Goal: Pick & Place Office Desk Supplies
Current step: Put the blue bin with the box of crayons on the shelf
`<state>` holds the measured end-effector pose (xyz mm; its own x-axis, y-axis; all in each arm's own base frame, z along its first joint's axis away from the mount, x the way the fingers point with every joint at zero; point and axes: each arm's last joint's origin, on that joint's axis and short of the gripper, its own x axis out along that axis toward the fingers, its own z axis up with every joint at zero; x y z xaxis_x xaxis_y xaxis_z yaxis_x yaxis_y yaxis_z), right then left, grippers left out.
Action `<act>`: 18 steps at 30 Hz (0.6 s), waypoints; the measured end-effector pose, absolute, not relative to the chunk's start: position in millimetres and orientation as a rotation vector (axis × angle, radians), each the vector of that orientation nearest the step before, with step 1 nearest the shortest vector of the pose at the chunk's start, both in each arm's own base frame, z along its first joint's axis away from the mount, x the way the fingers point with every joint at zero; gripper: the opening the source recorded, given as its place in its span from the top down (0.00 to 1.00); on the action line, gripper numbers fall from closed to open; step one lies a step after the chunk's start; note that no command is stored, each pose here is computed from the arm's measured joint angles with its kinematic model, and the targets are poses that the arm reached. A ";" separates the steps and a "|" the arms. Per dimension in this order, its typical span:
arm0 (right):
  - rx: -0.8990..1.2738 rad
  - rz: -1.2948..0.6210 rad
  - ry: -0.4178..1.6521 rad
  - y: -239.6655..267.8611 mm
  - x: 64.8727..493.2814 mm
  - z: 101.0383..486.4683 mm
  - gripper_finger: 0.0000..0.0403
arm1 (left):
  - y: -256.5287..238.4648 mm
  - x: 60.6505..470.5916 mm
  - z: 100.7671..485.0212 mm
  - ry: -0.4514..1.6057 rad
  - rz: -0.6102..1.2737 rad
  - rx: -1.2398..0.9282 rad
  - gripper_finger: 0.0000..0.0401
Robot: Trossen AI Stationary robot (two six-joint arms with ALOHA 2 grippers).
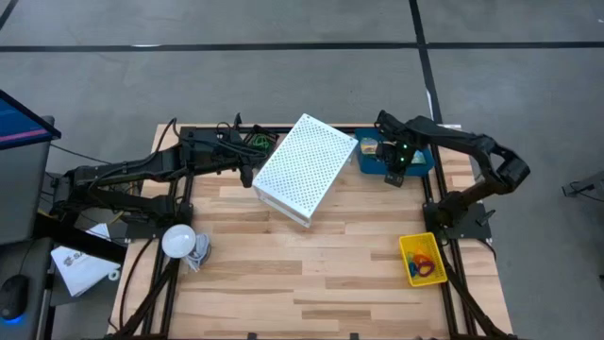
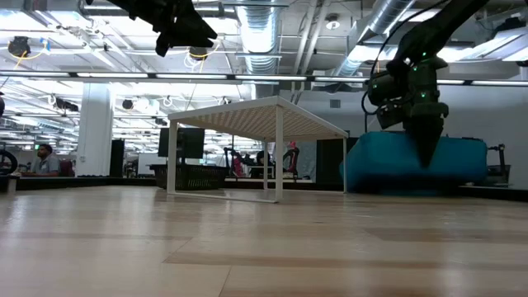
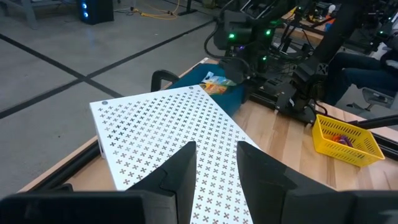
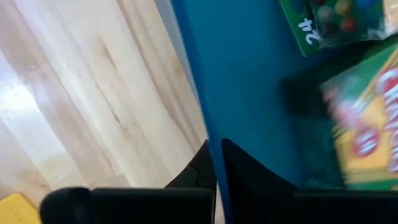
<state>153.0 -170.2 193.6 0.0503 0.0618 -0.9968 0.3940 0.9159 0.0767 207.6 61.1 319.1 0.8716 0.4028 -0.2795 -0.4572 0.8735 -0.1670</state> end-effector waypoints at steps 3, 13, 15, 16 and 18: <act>0.366 -0.271 1.517 -164.9 151.5 199.2 1.00 | 60.3 207.8 319.0 0.241 0.450 -0.232 0.72; 0.377 -0.361 1.659 -139.1 136.8 217.2 0.99 | 56.2 209.0 319.0 0.243 0.431 -0.229 0.72; 0.359 -0.357 1.634 -135.8 134.6 223.4 0.99 | 56.2 208.9 318.9 0.243 0.433 -0.229 0.72; 0.352 -0.350 1.615 -134.2 133.4 226.6 1.00 | 56.3 208.9 319.0 0.243 0.435 -0.229 0.72; 0.349 -0.349 1.579 -130.2 129.3 233.0 1.00 | 56.3 208.9 319.0 0.243 0.435 -0.229 0.72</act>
<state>129.3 -130.2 233.0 -0.0349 0.0081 -0.9994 0.4281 0.9037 -0.0076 208.9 56.3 319.0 0.8789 0.3865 -0.2796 -0.4407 0.8822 -0.1659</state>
